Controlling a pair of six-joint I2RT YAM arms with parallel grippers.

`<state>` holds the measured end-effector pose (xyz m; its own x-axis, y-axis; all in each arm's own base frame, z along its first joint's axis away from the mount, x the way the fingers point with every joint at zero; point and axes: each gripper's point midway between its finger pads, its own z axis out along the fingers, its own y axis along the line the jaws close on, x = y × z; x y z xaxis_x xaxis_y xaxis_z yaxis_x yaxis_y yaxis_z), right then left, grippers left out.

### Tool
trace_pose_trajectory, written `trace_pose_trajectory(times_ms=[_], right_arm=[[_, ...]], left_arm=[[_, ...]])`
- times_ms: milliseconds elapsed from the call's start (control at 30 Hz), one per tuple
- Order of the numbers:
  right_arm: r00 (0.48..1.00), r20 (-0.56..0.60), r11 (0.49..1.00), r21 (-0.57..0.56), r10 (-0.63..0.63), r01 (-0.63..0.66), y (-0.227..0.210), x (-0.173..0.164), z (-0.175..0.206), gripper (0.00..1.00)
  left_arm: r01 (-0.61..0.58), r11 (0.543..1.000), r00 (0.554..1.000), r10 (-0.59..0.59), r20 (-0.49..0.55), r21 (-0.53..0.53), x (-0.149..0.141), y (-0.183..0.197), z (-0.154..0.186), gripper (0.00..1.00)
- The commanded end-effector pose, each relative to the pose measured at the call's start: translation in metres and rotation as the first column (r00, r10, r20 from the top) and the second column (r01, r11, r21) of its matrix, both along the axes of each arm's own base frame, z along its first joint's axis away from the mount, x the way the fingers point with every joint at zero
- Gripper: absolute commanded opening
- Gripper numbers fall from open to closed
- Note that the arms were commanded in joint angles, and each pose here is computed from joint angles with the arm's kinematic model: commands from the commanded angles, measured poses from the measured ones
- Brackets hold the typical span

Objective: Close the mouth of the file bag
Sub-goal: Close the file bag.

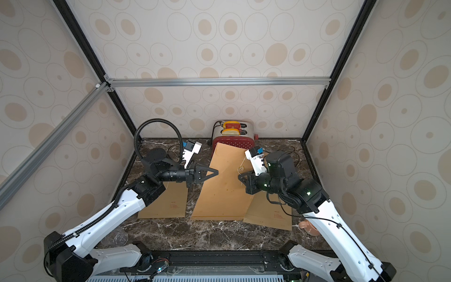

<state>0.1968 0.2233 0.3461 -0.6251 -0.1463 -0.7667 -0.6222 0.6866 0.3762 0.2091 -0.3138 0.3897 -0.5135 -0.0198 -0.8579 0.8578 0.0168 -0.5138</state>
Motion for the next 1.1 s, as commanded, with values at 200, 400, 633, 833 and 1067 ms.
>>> trace_pose_trajectory(times_ms=[200, 400, 633, 833, 1067], right_arm=[[0.999, 0.017, 0.997, -0.064, -0.047, 0.048, -0.013, 0.003, -0.010, 0.00], [1.000, -0.008, 1.000, 0.005, 0.020, -0.020, 0.001, -0.004, -0.008, 0.00], [0.998, -0.046, 0.999, 0.012, 0.033, -0.032, 0.007, -0.004, -0.021, 0.00], [0.999, -0.031, 0.999, -0.035, -0.015, 0.014, -0.006, -0.003, -0.025, 0.00], [0.997, -0.070, 1.000, -0.014, 0.020, -0.021, 0.001, -0.007, -0.033, 0.00]], left_arm=[[0.018, 0.999, 0.999, -0.017, 0.043, -0.039, -0.004, 0.002, 0.014, 0.00], [0.017, 0.999, 0.999, -0.015, 0.043, -0.042, -0.003, 0.002, 0.015, 0.00], [0.017, 0.999, 0.999, -0.015, 0.043, -0.049, -0.004, 0.003, 0.016, 0.00], [0.019, 0.998, 0.999, -0.017, 0.042, -0.055, -0.004, 0.003, 0.017, 0.00], [0.020, 0.998, 0.999, -0.017, 0.040, -0.062, -0.004, 0.002, 0.018, 0.00]])
